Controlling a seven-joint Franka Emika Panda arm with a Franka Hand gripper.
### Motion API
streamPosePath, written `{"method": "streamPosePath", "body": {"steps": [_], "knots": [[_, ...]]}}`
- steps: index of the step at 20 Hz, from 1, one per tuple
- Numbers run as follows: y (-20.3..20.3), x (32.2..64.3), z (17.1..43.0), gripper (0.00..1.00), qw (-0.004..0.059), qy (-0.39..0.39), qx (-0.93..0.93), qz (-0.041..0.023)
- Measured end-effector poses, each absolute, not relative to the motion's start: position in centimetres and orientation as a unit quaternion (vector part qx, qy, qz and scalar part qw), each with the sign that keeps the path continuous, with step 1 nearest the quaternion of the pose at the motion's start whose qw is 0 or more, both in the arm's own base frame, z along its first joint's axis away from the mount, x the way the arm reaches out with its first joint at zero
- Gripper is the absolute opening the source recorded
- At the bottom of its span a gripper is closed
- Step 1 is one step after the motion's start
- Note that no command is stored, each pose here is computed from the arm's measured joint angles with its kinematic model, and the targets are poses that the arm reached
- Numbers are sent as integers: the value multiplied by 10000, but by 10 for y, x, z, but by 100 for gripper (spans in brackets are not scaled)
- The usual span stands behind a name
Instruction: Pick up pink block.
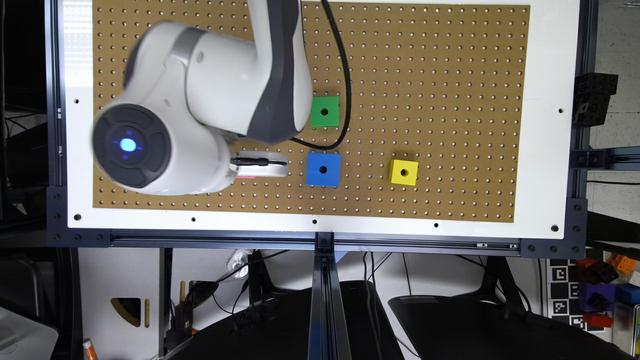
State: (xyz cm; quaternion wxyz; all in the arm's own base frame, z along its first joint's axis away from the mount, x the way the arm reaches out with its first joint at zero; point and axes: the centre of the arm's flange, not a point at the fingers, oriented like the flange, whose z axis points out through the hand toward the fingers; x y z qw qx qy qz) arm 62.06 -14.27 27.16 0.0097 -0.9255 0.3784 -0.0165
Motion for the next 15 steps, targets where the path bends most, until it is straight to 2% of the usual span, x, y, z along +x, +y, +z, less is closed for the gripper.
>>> {"method": "streamPosePath", "body": {"steps": [4, 5, 7, 10, 15], "knots": [[-142, 619, 274, 0, 91, 3783, -9255, -137], [-142, 620, 276, 0, 94, 3783, -9255, -158], [-142, 619, 294, 0, 94, 3781, -9255, -205], [-142, 616, 318, 0, 83, 3779, -9256, -205], [-141, 615, 320, 0, 79, 3779, -9256, -190]]}}
